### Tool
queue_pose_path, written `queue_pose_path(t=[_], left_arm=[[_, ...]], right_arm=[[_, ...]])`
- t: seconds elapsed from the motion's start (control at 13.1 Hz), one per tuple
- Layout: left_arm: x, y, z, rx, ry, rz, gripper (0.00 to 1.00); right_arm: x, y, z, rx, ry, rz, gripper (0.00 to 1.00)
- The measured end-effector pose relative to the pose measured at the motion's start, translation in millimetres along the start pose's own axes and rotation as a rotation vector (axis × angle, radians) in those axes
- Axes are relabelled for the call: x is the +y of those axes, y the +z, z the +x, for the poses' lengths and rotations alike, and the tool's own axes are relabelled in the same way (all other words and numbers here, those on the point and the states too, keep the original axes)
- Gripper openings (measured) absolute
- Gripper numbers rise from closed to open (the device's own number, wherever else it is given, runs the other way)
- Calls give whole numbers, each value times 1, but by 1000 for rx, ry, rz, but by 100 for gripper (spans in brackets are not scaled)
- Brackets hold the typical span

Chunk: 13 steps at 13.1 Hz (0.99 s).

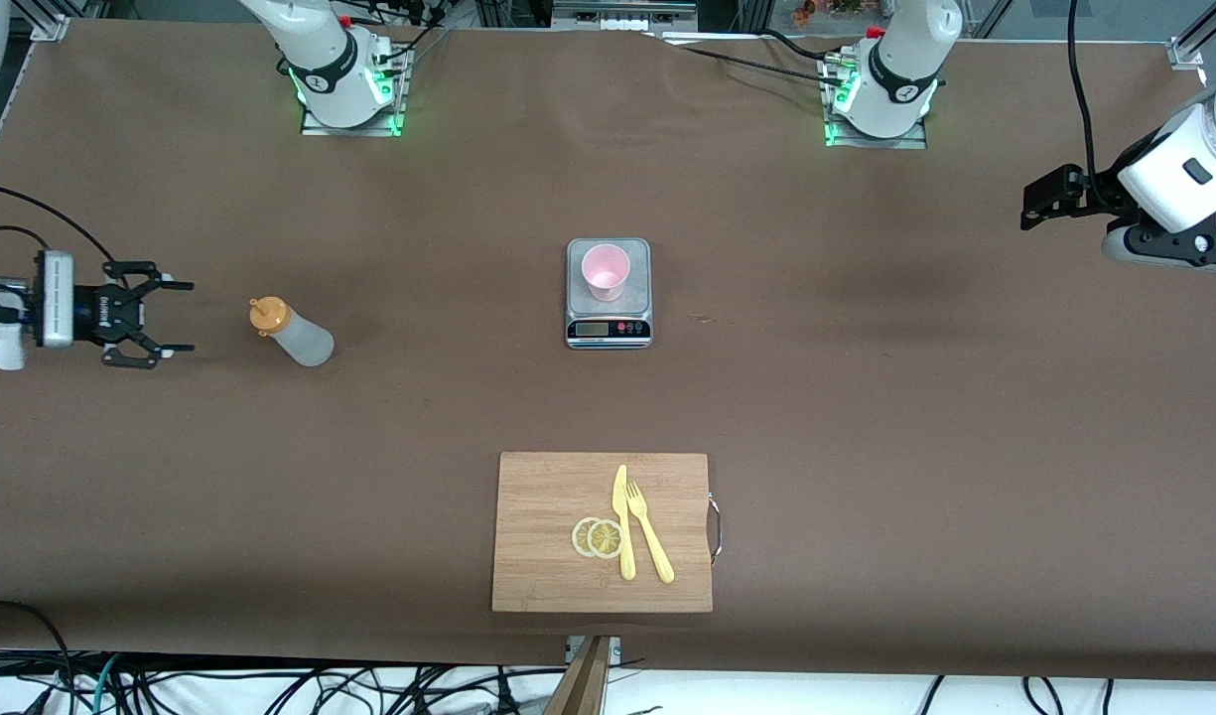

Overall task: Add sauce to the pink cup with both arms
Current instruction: 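Open the right gripper and withdraw it from the bottle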

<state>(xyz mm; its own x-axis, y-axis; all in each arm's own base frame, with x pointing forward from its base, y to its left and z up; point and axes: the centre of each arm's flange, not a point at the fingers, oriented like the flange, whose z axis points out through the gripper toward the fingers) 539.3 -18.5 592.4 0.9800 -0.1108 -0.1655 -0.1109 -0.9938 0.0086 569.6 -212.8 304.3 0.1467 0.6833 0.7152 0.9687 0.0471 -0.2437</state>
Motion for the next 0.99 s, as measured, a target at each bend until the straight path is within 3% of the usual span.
queue_pose_path(t=[0.31,0.61,0.84,0.99], left_arm=[[0,0,0,0,0,0,100],[0,0,0,0,0,0,100],[0,0,0,-1,0,0,100],[0,0,0,-1,0,0,100]], right_arm=[[-5,-30,51,-149,186,-45,100],[-2,-35,123,-340,379,-121,100],[-8,-43,180,-461,581,-260,100],[-14,-44,220,-505,733,-371,100]])
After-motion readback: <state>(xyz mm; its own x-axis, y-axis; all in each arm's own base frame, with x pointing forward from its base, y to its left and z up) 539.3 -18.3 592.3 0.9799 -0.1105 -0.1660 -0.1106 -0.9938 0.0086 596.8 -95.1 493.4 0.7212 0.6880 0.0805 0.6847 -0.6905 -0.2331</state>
